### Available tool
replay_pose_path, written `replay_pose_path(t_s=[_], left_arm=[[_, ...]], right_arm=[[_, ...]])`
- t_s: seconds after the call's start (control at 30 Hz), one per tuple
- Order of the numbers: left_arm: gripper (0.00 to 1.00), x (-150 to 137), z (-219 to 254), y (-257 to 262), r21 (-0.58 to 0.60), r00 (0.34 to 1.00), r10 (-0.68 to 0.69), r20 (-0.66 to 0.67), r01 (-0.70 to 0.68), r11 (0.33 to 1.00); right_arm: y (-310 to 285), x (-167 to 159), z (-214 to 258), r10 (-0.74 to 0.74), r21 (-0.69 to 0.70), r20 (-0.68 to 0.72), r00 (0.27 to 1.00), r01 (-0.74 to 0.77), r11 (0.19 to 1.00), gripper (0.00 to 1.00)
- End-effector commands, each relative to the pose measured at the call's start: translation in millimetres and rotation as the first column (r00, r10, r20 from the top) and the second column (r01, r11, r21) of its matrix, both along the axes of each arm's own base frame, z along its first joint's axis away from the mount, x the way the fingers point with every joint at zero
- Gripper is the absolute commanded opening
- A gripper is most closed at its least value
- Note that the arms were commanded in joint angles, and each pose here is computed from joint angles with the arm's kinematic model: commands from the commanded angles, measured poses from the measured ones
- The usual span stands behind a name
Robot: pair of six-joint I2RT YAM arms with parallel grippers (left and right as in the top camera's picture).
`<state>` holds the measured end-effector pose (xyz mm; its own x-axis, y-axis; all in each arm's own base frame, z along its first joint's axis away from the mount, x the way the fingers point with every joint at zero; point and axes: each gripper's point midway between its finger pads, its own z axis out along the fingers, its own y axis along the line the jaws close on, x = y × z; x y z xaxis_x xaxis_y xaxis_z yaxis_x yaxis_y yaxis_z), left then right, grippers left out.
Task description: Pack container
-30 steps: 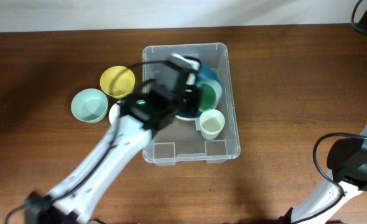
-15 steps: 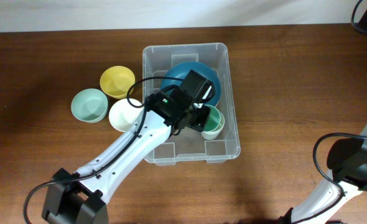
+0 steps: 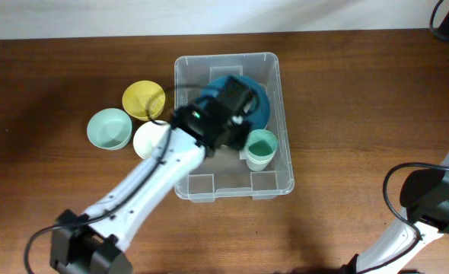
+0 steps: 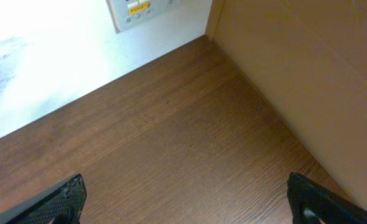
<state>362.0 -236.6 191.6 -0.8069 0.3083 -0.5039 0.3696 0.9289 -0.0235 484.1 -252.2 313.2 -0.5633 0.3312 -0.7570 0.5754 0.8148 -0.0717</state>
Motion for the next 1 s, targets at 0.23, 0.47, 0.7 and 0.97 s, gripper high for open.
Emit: replay_pose_path(t_s=[0.23, 0.47, 0.7, 0.97], left_arm=[[0.55, 63, 63, 196, -0.015, 0.830, 0.554, 0.071, -0.554, 0.832], [0.56, 51, 35, 290, -0.082, 0.681, 0.722, -0.122, -0.732, 0.676], [0.70, 37, -15, 333, -0.027, 0.574, 0.779, -0.251, -0.809, 0.587], [0.69, 40, -97, 338, 0.059, 0.524, 0.772, -0.360, -0.813, 0.580]], right_arm=[[-2, -1, 11, -0.013, -0.015, 0.024, 1.000, 0.014, 1.000, 0.99], [-2, -1, 11, -0.013, -0.015, 0.024, 1.000, 0.013, 1.000, 0.99], [-2, -1, 11, -0.013, -0.015, 0.024, 1.000, 0.013, 1.000, 0.99], [-2, -1, 11, -0.013, -0.015, 0.024, 1.000, 0.014, 1.000, 0.99]])
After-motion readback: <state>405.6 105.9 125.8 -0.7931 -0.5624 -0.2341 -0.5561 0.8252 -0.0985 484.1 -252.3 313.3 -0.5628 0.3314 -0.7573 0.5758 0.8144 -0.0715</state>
